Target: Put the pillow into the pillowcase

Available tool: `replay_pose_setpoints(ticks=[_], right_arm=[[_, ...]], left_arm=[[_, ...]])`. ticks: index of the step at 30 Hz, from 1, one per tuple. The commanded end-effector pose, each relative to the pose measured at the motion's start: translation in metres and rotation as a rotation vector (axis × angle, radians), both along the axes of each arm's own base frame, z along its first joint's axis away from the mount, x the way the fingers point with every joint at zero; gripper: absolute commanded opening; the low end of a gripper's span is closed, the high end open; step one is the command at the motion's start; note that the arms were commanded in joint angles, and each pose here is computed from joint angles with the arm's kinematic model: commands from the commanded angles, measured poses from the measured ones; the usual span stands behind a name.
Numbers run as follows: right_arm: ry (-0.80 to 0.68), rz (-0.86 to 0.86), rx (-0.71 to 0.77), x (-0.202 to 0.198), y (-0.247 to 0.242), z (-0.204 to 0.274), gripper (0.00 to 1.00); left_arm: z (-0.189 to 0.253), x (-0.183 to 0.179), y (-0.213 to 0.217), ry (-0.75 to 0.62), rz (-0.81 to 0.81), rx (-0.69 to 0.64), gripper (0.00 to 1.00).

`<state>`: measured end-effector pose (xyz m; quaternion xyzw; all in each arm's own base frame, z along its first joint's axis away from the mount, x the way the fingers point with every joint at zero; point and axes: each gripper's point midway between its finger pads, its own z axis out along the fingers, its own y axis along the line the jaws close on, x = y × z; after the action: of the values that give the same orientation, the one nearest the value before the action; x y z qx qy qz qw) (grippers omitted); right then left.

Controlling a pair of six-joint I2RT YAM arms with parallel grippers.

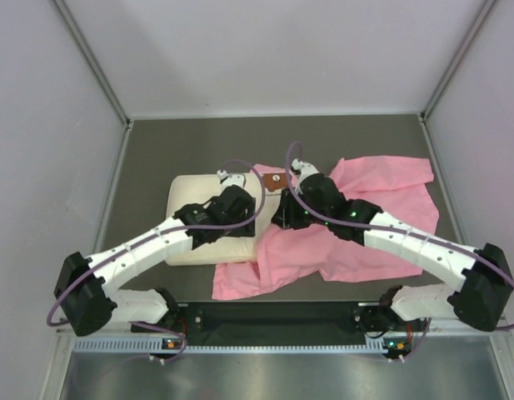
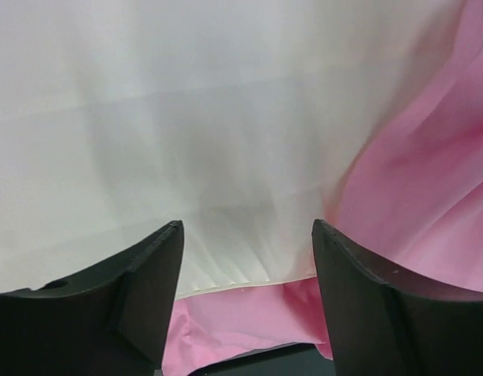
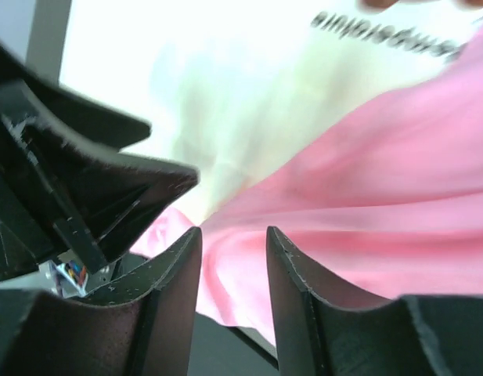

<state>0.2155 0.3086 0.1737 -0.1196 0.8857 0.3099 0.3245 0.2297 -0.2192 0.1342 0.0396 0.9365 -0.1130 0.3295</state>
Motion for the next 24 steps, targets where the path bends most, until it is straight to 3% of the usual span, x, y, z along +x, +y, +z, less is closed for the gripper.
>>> replay_pose_setpoints(ticks=[1,4,7,9,11,20,24], right_arm=[[-0.080,-0.067,0.010,0.022,-0.024,0.034,0.40],[-0.105,-0.119,-0.050,0.046,-0.035,0.036,0.45],[-0.115,-0.177,-0.153,0.072,-0.040,0.032,0.55],[-0.128,-0.211,-0.209,0.091,-0.037,0.032,0.64],[-0.122,-0.273,-0.325,0.107,-0.049,0.015,0.65],[-0.091,-0.361,-0.609,0.149,-0.066,-0.031,0.67],[-0.079,-0.405,-0.691,0.162,-0.084,-0.051,0.53]], left_arm=[[0.031,0.011,0.016,-0.112,0.051,-0.012,0.73],[0.043,0.032,0.057,-0.120,0.149,0.036,0.78],[0.050,0.056,0.083,-0.097,0.192,-0.019,0.84],[0.049,0.070,0.109,-0.103,0.277,0.029,0.93],[0.047,0.080,0.128,-0.104,0.348,0.074,0.95],[-0.001,0.116,0.178,-0.001,0.494,0.109,0.97],[-0.027,0.122,0.183,0.042,0.517,0.103,0.95]])
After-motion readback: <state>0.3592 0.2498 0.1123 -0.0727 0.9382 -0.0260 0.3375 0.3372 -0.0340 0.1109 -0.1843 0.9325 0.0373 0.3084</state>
